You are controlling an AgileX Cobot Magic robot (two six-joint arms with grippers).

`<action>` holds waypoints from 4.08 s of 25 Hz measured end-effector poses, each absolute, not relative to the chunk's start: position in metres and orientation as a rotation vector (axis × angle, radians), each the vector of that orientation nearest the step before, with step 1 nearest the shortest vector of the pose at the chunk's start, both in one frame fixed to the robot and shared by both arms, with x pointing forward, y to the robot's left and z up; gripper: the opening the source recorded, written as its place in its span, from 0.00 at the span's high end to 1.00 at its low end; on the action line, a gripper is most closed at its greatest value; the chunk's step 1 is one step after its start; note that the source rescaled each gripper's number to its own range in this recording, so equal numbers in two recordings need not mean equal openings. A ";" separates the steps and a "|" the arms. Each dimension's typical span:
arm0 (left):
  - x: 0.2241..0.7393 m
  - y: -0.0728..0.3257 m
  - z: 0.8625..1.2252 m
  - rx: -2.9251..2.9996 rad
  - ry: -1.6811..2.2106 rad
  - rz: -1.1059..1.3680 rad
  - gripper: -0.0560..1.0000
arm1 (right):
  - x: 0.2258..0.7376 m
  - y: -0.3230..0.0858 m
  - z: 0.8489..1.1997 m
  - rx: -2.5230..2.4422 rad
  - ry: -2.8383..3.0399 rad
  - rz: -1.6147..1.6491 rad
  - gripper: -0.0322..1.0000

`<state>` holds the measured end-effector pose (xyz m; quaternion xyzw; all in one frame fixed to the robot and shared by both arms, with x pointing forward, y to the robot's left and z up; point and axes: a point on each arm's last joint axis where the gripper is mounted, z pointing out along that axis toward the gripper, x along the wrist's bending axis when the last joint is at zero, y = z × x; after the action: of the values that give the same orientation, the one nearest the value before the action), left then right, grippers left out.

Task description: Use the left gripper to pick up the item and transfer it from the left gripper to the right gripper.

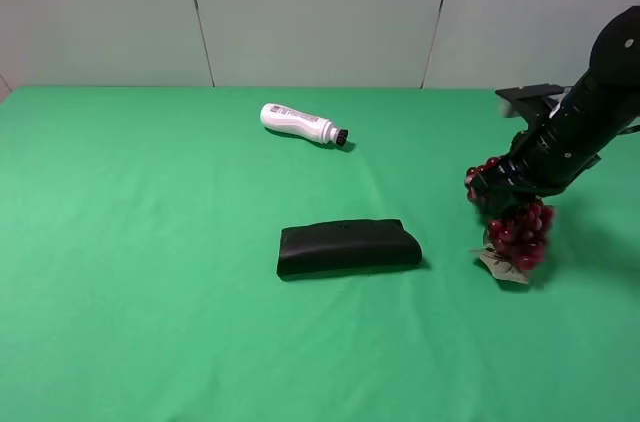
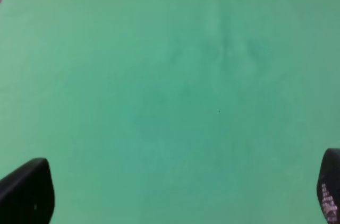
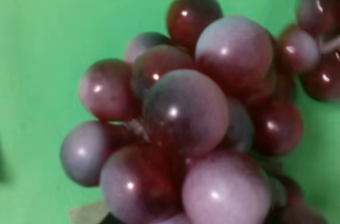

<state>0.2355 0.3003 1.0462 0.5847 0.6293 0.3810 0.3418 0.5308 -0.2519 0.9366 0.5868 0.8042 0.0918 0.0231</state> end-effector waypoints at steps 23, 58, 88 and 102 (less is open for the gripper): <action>0.236 0.300 1.046 1.521 1.637 0.992 0.00 | 0.515 -0.255 0.986 1.839 2.357 0.388 0.00; 0.236 0.300 1.046 1.521 1.637 0.992 0.00 | 0.262 -0.286 1.063 1.482 1.857 1.007 0.00; 0.236 0.300 1.046 1.521 1.637 0.992 0.00 | 0.235 -0.298 1.056 1.522 1.514 0.985 0.00; 0.236 0.300 1.046 1.521 1.637 0.992 0.00 | 0.235 -0.298 1.056 1.524 1.511 0.984 0.00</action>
<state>0.2355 0.3003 1.0462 0.5847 0.6294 0.3813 0.3415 0.2349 -0.2976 1.0559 0.5970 0.5918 0.3854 0.3806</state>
